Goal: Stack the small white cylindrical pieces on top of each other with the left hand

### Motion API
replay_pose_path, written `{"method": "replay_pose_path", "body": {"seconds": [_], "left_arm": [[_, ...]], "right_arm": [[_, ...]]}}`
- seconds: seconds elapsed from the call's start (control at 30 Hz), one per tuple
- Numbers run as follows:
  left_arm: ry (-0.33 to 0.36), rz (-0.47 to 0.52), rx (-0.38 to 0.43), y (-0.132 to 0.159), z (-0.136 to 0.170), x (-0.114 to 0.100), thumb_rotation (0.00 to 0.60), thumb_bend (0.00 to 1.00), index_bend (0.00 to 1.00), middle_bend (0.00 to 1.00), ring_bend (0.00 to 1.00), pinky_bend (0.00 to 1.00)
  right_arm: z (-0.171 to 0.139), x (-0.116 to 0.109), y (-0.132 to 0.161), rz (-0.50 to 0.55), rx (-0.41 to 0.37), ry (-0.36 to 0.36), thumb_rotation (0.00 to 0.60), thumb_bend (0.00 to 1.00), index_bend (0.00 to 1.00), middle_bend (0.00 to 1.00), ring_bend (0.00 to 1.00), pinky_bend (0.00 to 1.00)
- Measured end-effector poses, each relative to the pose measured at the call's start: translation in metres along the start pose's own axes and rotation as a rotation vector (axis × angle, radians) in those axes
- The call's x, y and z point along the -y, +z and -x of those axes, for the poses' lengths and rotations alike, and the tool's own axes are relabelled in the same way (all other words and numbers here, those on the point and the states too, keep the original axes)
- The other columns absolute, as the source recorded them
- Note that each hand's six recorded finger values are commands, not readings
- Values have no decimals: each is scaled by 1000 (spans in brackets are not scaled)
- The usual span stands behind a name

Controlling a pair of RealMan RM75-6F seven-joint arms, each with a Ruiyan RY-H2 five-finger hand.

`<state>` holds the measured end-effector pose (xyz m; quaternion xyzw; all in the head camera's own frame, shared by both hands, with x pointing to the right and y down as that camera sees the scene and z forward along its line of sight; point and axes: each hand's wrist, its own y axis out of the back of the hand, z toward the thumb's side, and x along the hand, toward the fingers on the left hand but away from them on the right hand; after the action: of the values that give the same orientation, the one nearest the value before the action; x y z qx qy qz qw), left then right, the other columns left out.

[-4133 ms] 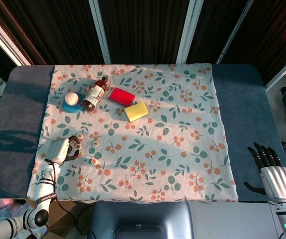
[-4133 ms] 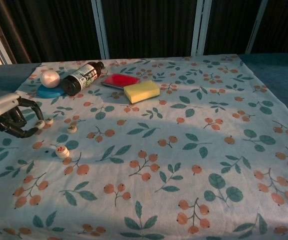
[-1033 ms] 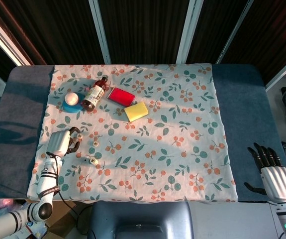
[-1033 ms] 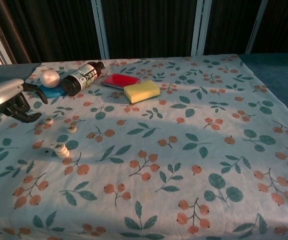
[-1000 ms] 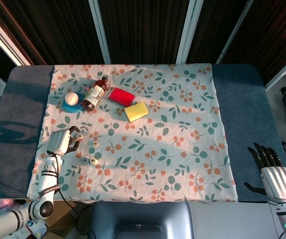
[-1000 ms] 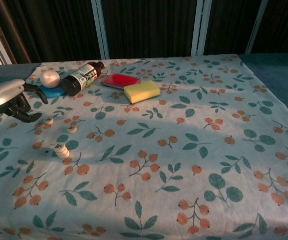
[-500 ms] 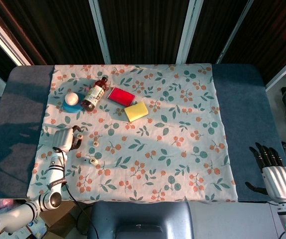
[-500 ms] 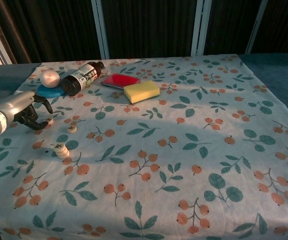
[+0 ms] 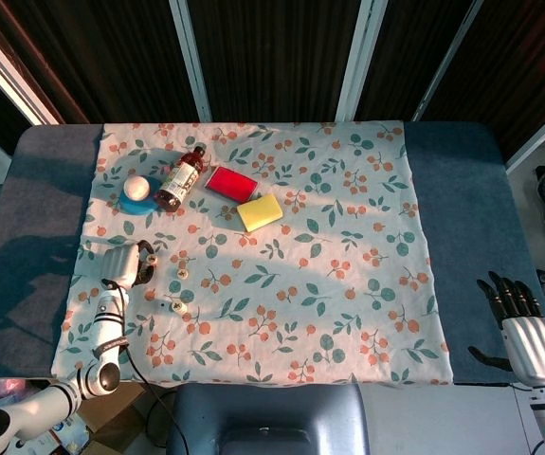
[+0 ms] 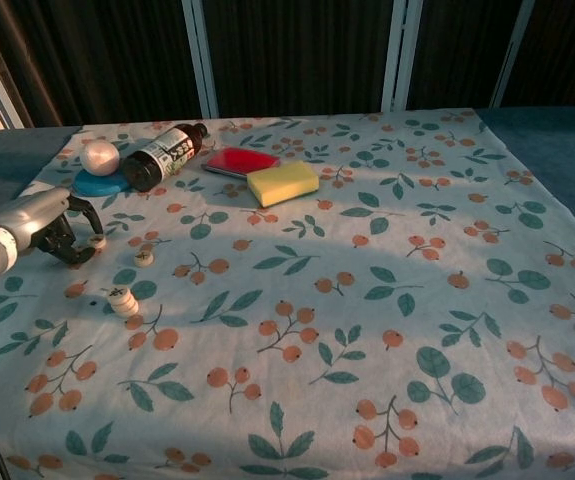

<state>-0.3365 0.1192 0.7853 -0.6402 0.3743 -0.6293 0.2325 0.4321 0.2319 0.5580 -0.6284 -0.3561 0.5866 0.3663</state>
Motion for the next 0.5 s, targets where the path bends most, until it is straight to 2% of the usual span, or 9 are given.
{"method": "replay_pose_path", "body": {"seconds": [0.5], "left_arm": [[-4, -2, -7, -3, -2, 3, 600, 400, 474, 1000, 1000, 1000]], "right_arm": [[0, 0, 0, -1, 2, -1, 600, 152, 0, 0, 0, 0]]}}
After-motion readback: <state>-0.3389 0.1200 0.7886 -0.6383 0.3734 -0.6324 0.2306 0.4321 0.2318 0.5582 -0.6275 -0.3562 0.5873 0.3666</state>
